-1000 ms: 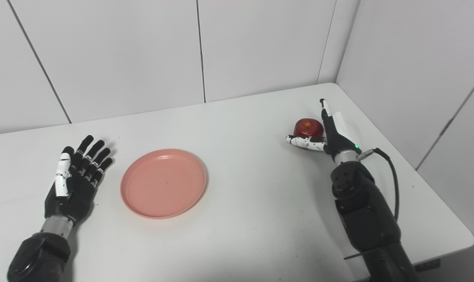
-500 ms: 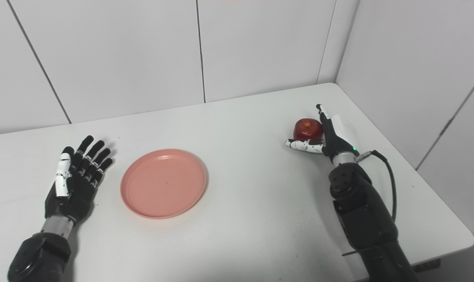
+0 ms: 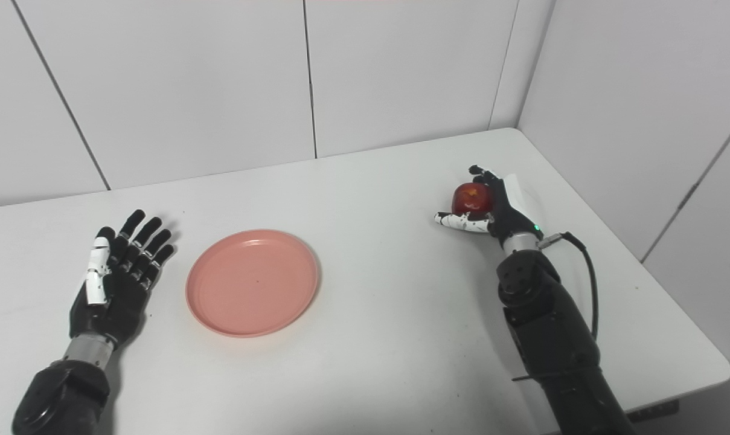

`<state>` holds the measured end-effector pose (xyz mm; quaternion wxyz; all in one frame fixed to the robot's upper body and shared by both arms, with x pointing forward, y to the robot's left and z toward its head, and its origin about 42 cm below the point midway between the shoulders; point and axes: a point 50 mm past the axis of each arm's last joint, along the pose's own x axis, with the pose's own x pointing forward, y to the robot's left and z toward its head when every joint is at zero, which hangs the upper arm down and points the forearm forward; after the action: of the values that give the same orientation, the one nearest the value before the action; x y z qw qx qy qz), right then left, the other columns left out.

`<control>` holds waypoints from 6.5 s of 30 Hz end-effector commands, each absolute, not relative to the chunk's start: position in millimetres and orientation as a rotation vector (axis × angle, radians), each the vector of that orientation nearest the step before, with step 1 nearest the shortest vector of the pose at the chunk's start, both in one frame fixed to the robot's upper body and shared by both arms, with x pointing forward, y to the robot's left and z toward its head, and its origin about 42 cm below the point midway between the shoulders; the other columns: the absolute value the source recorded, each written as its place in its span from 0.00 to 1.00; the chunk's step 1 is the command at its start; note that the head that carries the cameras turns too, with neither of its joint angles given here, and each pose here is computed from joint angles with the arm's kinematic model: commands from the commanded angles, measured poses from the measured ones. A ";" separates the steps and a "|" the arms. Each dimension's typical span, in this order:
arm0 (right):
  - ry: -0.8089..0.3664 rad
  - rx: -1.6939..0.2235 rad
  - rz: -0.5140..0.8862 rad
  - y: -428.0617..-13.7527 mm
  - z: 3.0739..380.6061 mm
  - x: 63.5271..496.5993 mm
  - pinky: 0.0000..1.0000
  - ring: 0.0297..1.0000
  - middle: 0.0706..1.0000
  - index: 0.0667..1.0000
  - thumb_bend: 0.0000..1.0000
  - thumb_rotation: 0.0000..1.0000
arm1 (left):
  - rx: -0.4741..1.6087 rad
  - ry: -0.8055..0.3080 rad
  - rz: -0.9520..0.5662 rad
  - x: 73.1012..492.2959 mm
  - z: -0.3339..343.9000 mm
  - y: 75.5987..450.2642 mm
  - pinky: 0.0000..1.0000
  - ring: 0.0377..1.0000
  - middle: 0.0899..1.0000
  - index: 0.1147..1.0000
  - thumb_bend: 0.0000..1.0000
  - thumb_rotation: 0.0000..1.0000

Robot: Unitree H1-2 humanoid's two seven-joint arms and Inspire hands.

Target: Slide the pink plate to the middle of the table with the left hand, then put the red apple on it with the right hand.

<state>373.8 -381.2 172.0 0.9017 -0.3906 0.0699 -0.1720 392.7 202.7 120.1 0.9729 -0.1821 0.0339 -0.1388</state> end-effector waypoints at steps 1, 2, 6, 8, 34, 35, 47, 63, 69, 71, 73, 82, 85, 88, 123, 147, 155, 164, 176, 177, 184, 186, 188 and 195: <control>0.013 -0.789 -0.399 -384.8 198.3 386.2 0.58 0.65 0.68 0.70 0.86 0.19 | -0.368 0.172 -0.252 384.7 102.3 205.4 0.93 0.90 0.90 0.89 0.38 1.00; 0.005 -0.785 -0.403 -385.1 198.3 387.0 0.55 0.62 0.64 0.67 0.85 0.17 | -0.368 0.173 -0.250 384.7 102.4 205.4 0.93 0.90 0.90 0.89 0.38 1.00; -0.030 -0.805 -0.419 -385.3 197.1 390.4 0.49 0.54 0.57 0.58 0.77 0.16 | -0.367 0.172 -0.255 384.8 102.5 205.2 0.93 0.90 0.90 0.90 0.38 1.00; -0.047 -0.810 -0.421 -385.9 194.9 392.1 0.46 0.50 0.53 0.54 0.75 0.13 | -0.369 0.172 -0.257 385.0 102.0 205.1 0.94 0.91 0.91 0.90 0.37 1.00; -0.162 -0.821 -0.461 -373.3 220.8 384.1 0.40 0.46 0.47 0.45 0.51 0.13 | -0.359 0.173 -0.253 383.7 103.0 198.9 0.93 0.91 0.91 0.90 0.38 1.00; -0.173 -0.818 -0.458 -369.8 225.1 383.2 0.40 0.46 0.48 0.45 0.51 0.13 | -0.361 0.173 -0.253 383.6 103.0 198.2 0.93 0.91 0.91 0.90 0.38 1.00; -0.314 -0.800 -0.356 -317.8 263.5 380.2 0.38 0.44 0.46 0.45 0.51 0.13 | -0.347 0.176 -0.252 382.2 104.5 189.8 0.93 0.91 0.91 0.89 0.38 1.00; -0.426 -0.762 -0.151 -241.9 271.7 395.2 0.36 0.43 0.45 0.45 0.52 0.13 | -0.345 0.170 -0.246 376.1 109.2 170.4 0.91 0.90 0.90 0.88 0.39 1.00; -0.460 -0.743 -0.088 -208.2 271.7 400.2 0.36 0.42 0.45 0.45 0.52 0.13 | -0.342 0.172 -0.238 374.6 111.1 162.5 0.91 0.89 0.89 0.88 0.38 1.00; -0.475 -0.738 -0.064 -201.2 271.1 402.0 0.36 0.42 0.45 0.45 0.52 0.13 | -0.341 0.169 -0.240 374.5 110.9 160.1 0.91 0.89 0.89 0.88 0.38 1.00; -0.481 -0.728 -0.034 -189.9 269.9 404.6 0.36 0.42 0.45 0.45 0.52 0.13 | -0.351 0.172 -0.234 374.4 111.8 156.5 0.91 0.89 0.89 0.87 0.38 1.00; -0.457 -0.701 0.086 -146.1 258.9 408.8 0.36 0.41 0.45 0.45 0.52 0.13 | -0.334 0.161 -0.225 373.6 115.3 143.3 0.90 0.88 0.88 0.87 0.38 1.00; -0.466 -0.691 0.129 -133.1 253.3 408.9 0.35 0.41 0.45 0.45 0.52 0.13 | -0.338 0.158 -0.216 374.0 116.9 139.9 0.90 0.88 0.88 0.87 0.38 1.00; -0.467 -0.681 0.160 -123.7 250.2 408.6 0.34 0.41 0.46 0.45 0.52 0.13 | -0.341 0.156 -0.208 374.5 117.5 137.6 0.89 0.88 0.87 0.86 0.38 1.00; -0.370 -0.654 0.247 -86.5 193.5 403.3 0.33 0.39 0.45 0.45 0.51 0.13 | -0.311 0.094 -0.106 378.7 122.8 138.5 0.87 0.87 0.87 0.85 0.37 1.00; -0.301 -0.658 0.275 -89.7 161.7 395.9 0.30 0.36 0.42 0.45 0.52 0.13 | -0.294 0.093 -0.115 378.2 124.8 137.6 0.87 0.88 0.88 0.87 0.37 1.00; -0.307 -0.670 0.258 -91.0 159.1 393.3 0.35 0.40 0.46 0.45 0.52 0.14 | -0.288 0.094 -0.122 377.7 124.9 138.7 0.88 0.88 0.89 0.87 0.37 1.00; -0.315 -0.730 0.261 -93.9 160.8 388.6 0.47 0.54 0.58 0.60 0.92 0.30 | -0.280 0.092 -0.123 377.0 125.4 138.6 0.86 0.88 0.88 0.87 0.38 1.00; -0.321 -0.751 0.288 -96.2 164.0 386.8 0.67 0.72 0.74 0.76 1.00 0.44 | -0.290 0.090 -0.120 378.6 125.7 139.4 0.85 0.87 0.87 0.87 0.36 1.00; -0.321 -0.749 0.289 -96.4 164.0 386.7 0.69 0.73 0.75 0.78 1.00 0.45 | -0.291 0.089 -0.121 378.7 125.8 139.4 0.85 0.87 0.87 0.87 0.35 1.00; -0.311 -0.746 0.288 -97.2 167.1 386.0 0.76 0.83 0.85 0.86 1.00 0.48 | -0.289 0.088 -0.121 378.9 124.8 140.0 0.85 0.87 0.87 0.87 0.35 1.00; -0.314 -0.746 0.282 -97.6 168.0 385.9 0.77 0.85 0.86 0.88 1.00 0.49 | -0.293 0.090 -0.117 378.8 124.6 139.9 0.84 0.87 0.87 0.87 0.35 1.00; -0.326 -0.742 0.274 -98.2 169.1 385.7 0.78 0.86 0.88 0.90 1.00 0.50 | -0.296 0.093 -0.116 378.9 124.3 140.1 0.84 0.87 0.87 0.87 0.35 1.00; -0.350 -0.733 0.256 -100.4 173.4 385.4 0.80 0.89 0.90 0.92 1.00 0.52 | -0.298 0.099 -0.118 379.0 123.5 140.4 0.86 0.87 0.87 0.87 0.36 1.00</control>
<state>381.0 -104.3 149.9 0.9107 -0.3662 -0.1255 0.1445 378.9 139.6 127.4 0.9863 -0.1488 0.0347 -0.0620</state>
